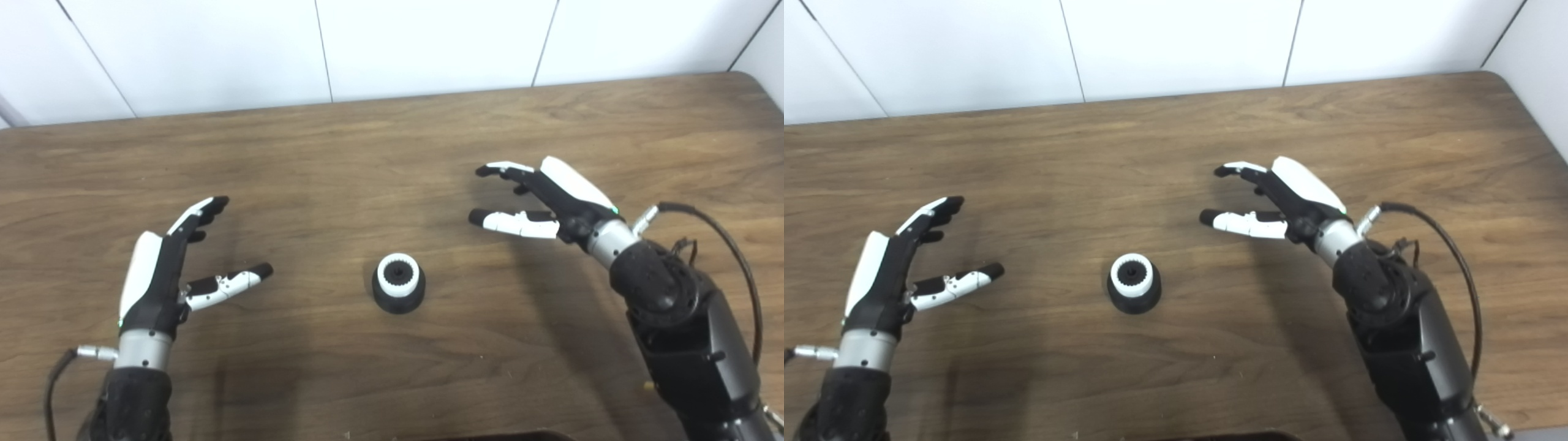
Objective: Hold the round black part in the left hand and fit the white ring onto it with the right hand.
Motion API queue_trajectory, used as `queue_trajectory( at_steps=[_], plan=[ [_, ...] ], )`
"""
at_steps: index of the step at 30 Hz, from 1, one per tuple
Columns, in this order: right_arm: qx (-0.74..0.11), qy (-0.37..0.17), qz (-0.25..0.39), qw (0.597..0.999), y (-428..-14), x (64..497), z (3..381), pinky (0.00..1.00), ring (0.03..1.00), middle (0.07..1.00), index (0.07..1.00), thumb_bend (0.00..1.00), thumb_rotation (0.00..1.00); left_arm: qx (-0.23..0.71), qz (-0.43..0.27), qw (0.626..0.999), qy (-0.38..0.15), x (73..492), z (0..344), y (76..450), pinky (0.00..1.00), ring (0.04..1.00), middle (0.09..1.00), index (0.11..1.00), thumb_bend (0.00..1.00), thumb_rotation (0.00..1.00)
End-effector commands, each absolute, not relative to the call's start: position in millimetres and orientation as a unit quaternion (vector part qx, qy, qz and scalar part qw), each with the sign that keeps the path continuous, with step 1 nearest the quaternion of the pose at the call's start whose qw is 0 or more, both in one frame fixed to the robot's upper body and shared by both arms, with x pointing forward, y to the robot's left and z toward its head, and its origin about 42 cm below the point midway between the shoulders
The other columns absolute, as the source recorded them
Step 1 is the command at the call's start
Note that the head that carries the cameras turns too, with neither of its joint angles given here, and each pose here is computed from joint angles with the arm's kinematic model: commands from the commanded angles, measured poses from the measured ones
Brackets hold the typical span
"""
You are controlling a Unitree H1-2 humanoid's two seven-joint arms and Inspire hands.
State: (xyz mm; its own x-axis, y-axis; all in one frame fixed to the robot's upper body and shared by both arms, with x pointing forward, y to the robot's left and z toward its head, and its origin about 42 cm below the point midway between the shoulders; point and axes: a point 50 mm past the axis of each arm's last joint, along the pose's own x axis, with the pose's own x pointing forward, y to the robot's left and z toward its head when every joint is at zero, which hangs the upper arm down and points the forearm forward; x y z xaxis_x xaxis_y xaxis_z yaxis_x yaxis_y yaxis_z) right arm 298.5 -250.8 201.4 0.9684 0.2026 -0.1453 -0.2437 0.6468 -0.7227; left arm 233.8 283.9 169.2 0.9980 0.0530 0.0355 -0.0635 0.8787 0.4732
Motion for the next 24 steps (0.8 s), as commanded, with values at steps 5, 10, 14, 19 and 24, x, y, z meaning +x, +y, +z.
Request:
queue_trajectory(
  at_steps=[5, 10, 14, 19, 24],
  plan=[
    [-0.300, 0.002, 0.056, 0.952, -252.3, 296.1, 188.4, 0.88, 0.928, 0.957, 0.978, 0.52, 1.00, 0.174, 0.041, 0.984, -0.015, 232.4, 162.3, 301.1, 0.89, 0.950, 0.977, 0.975, 0.62, 0.66],
    [-0.199, -0.003, 0.024, 0.980, -251.5, 291.8, 169.0, 0.89, 0.947, 0.967, 0.994, 0.51, 1.00, 0.107, 0.032, 0.993, -0.023, 229.8, 148.4, 299.4, 1.00, 0.999, 1.000, 1.000, 0.62, 0.88],
    [-0.133, -0.008, 0.013, 0.991, -251.4, 286.2, 155.9, 0.97, 0.991, 0.995, 1.000, 0.54, 1.00, 0.074, 0.033, 0.996, -0.041, 226.9, 141.7, 296.8, 1.00, 1.000, 1.000, 1.000, 0.60, 0.98],
    [-0.101, -0.019, 0.004, 0.995, -252.7, 280.3, 144.1, 1.00, 1.000, 1.000, 0.997, 0.51, 1.00, 0.051, 0.036, 0.997, -0.044, 222.6, 136.6, 291.7, 1.00, 1.000, 1.000, 1.000, 0.62, 1.00],
    [-0.085, -0.021, -0.001, 0.996, -256.7, 275.4, 134.1, 1.00, 1.000, 1.000, 0.995, 0.55, 1.00, 0.043, 0.043, 0.997, -0.046, 217.7, 131.0, 287.2, 1.00, 1.000, 1.000, 1.000, 0.60, 1.00]
  ],
)
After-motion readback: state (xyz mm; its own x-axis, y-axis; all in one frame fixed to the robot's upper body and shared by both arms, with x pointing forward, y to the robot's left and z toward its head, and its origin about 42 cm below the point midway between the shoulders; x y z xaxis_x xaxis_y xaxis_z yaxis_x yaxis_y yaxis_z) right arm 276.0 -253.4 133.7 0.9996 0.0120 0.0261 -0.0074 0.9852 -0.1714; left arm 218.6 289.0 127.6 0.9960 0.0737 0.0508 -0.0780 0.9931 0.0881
